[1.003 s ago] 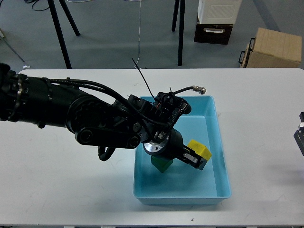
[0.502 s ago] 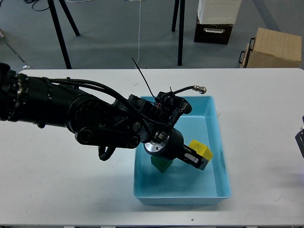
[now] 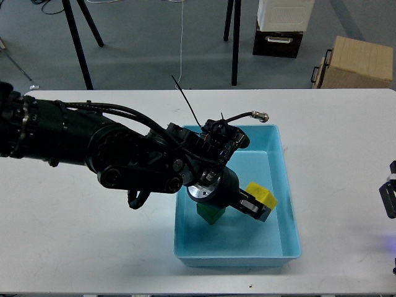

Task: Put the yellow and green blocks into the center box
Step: 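Lower the yellow cube into the tray beside the green cube, then open the left gripper to release the yellow cube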

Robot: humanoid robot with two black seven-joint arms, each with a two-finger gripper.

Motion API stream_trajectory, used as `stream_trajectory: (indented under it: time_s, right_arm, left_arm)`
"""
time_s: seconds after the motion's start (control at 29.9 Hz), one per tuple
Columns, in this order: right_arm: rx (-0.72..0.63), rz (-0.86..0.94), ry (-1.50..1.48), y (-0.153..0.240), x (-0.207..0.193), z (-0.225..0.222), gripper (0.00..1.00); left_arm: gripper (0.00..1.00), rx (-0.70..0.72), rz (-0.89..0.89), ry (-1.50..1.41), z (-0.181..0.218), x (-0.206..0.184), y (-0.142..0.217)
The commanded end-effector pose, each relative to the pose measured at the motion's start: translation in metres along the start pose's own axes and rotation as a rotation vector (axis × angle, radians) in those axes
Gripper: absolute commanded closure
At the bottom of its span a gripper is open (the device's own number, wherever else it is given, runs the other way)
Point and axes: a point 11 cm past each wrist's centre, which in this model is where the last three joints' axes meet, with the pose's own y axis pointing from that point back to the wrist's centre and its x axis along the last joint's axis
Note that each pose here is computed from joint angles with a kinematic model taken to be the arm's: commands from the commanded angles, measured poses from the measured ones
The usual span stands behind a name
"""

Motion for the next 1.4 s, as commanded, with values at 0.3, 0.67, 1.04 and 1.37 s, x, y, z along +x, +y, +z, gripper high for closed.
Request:
stream_trajectory:
  time_s: [0.3, 0.67, 1.04, 1.37]
  right_arm:
    - [-0.003, -0.003, 0.008, -0.0009, -0.0011, -0.0017, 0.0]
    - [-0.002, -0.004, 0.016, -0.0012, -0.0016, -0.0036, 0.0]
    - [-0.004, -0.005, 0.016, -0.0014, -0.0019, -0.0032, 0.0]
    - [-0.007, -0.006, 0.018, -0.0015, -0.0021, -0.0032, 0.0]
  left_arm:
    - [1.0, 0.077, 0.052, -0.062, -0.0051, 0.001, 0.0034]
    - [0.96, 0.076, 0.061, -0.067, -0.0045, 0.0032, 0.0047]
    - [0.6, 0.071, 0.057, -0.058, -0.0049, 0.0016, 0.003]
    - [0.45, 0.072, 0.057, -0.058, -0.0051, 0.0019, 0.0031]
